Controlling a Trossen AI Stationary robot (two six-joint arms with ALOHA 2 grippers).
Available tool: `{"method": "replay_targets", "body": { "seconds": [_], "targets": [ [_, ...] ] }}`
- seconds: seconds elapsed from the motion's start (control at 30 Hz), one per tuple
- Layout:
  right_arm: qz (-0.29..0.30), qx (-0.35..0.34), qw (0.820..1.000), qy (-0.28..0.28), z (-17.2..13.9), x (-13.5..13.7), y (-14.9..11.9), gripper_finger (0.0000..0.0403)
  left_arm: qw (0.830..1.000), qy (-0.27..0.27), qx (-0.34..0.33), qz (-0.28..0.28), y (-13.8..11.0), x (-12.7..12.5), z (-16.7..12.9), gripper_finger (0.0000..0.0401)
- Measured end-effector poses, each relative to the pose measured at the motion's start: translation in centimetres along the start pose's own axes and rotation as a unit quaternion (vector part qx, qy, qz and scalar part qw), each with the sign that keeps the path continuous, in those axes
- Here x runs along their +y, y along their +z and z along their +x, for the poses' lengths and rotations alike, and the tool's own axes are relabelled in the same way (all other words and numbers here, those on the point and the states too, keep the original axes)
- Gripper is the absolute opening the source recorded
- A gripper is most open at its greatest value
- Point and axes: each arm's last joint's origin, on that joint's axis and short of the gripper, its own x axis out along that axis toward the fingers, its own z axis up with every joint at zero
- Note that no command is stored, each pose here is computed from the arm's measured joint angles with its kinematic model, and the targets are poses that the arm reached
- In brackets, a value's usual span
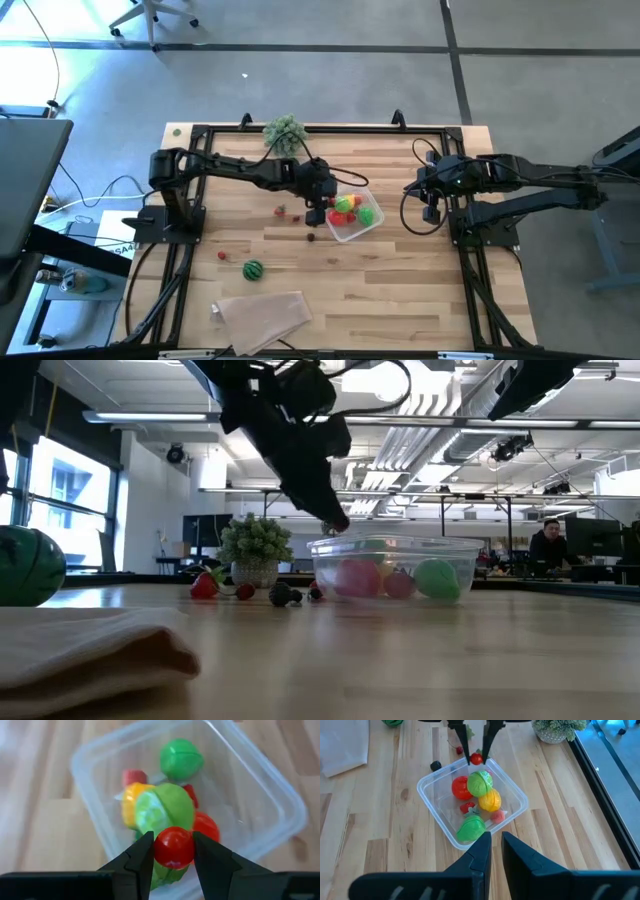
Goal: Pick and placing Produce into tupperware
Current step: Put the cherry tomato into the transparent bin, then put the top blackberry into the transparent bin
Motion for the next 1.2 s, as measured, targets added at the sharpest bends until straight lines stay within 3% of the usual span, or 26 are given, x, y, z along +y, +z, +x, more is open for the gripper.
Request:
{"method": "replay_targets", "body": {
  "seconds": [0.67,1.2],
  "targets": [
    [0.000,0.000,1.000,0.000,0.0,0.0,0.0,0.0034,1.000,-0.004,0.013,-0.013,-0.8,0.0,2.2,0.0112],
    [0.000,0.000,1.000,0.000,0.0,0.0,0.0,0.0034,1.000,-0.010,0.015,-0.014,-0.8,0.0,2.1,0.0148]
  ]
}}
